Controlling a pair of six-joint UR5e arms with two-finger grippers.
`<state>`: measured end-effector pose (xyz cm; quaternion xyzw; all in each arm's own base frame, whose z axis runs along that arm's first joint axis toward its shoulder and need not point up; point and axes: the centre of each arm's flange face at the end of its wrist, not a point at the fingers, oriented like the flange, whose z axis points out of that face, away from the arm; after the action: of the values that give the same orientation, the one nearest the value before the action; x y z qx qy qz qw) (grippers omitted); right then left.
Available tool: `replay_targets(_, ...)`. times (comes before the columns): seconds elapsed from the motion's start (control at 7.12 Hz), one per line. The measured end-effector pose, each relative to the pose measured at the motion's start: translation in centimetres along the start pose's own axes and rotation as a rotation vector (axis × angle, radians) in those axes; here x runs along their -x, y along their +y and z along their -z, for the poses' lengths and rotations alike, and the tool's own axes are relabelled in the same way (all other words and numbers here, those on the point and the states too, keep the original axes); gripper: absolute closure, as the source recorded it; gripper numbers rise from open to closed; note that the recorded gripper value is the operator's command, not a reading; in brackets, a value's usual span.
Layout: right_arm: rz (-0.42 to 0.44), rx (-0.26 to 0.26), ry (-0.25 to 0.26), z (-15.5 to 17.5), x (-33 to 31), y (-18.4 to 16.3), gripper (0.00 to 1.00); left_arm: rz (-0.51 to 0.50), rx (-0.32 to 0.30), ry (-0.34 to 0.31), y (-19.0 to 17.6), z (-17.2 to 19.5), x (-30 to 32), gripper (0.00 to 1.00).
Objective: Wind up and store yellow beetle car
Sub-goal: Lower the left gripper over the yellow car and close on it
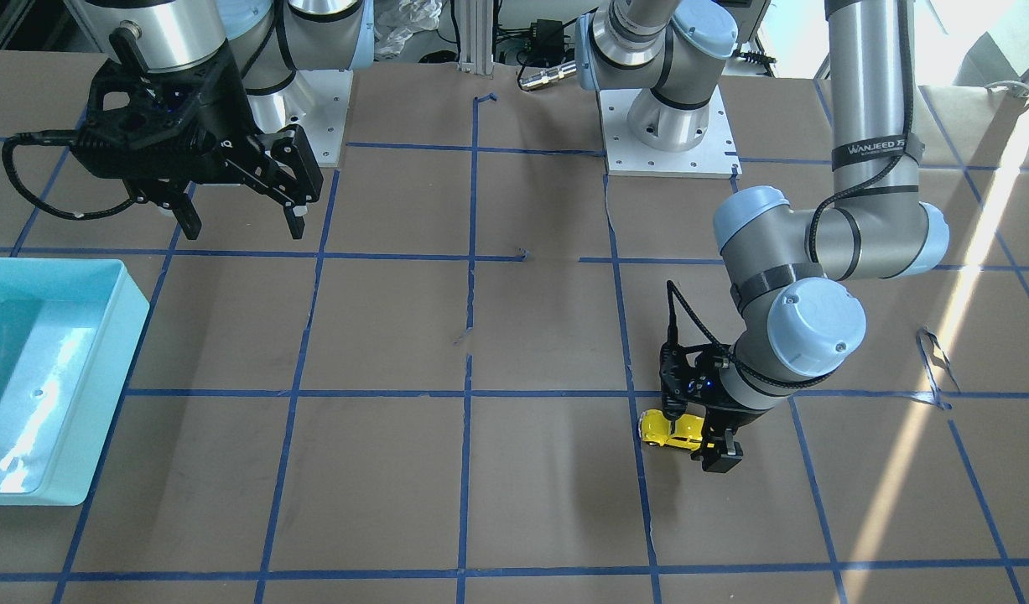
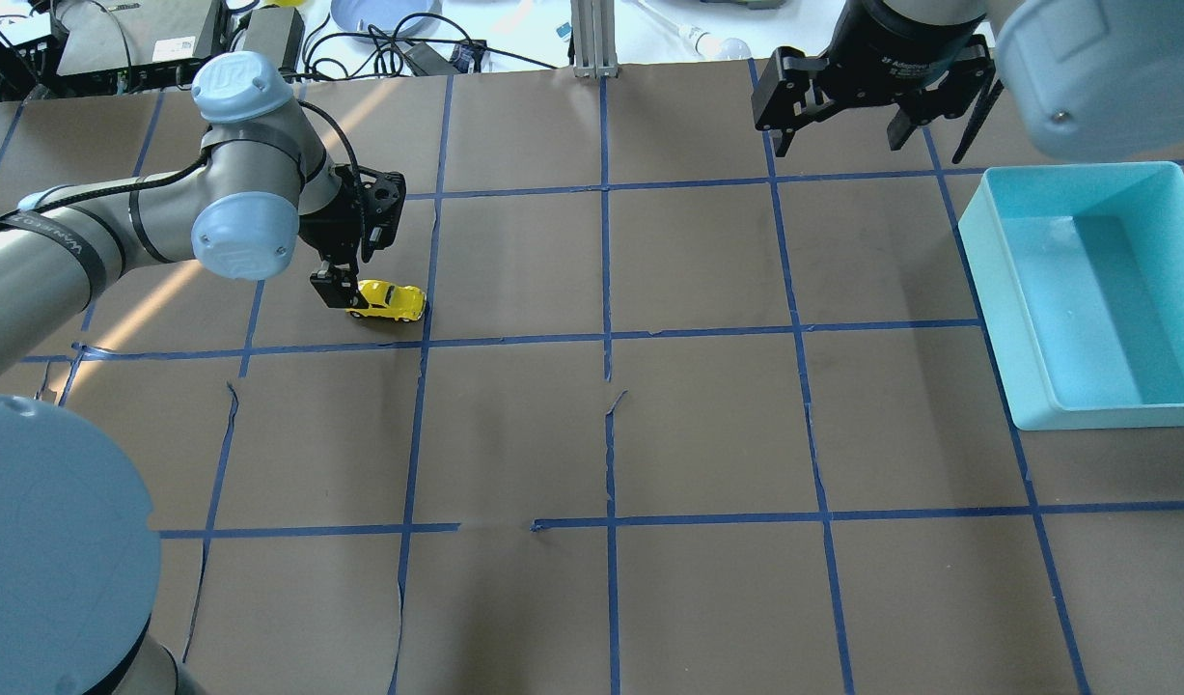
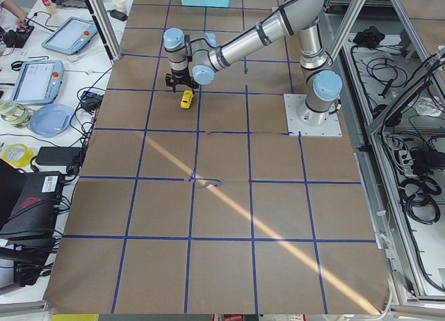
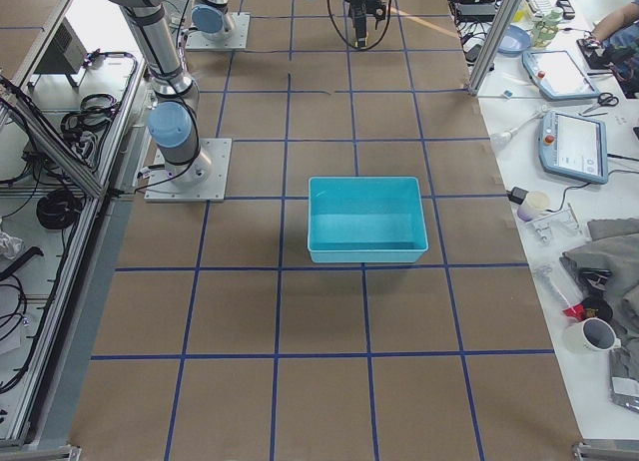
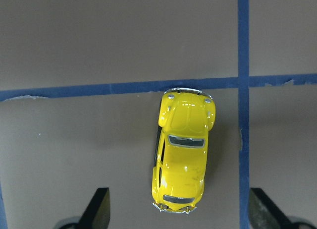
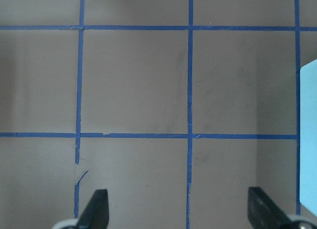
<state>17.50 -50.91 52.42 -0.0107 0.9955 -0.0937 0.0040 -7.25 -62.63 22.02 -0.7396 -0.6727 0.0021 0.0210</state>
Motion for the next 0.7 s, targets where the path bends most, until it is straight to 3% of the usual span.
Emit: replay_targets(0.7, 0.003, 0.001, -0.001, -0.05, 0.01, 0.0, 0.0, -0.003, -0.016, 0.019, -0.12, -1.19, -0.07, 0.06)
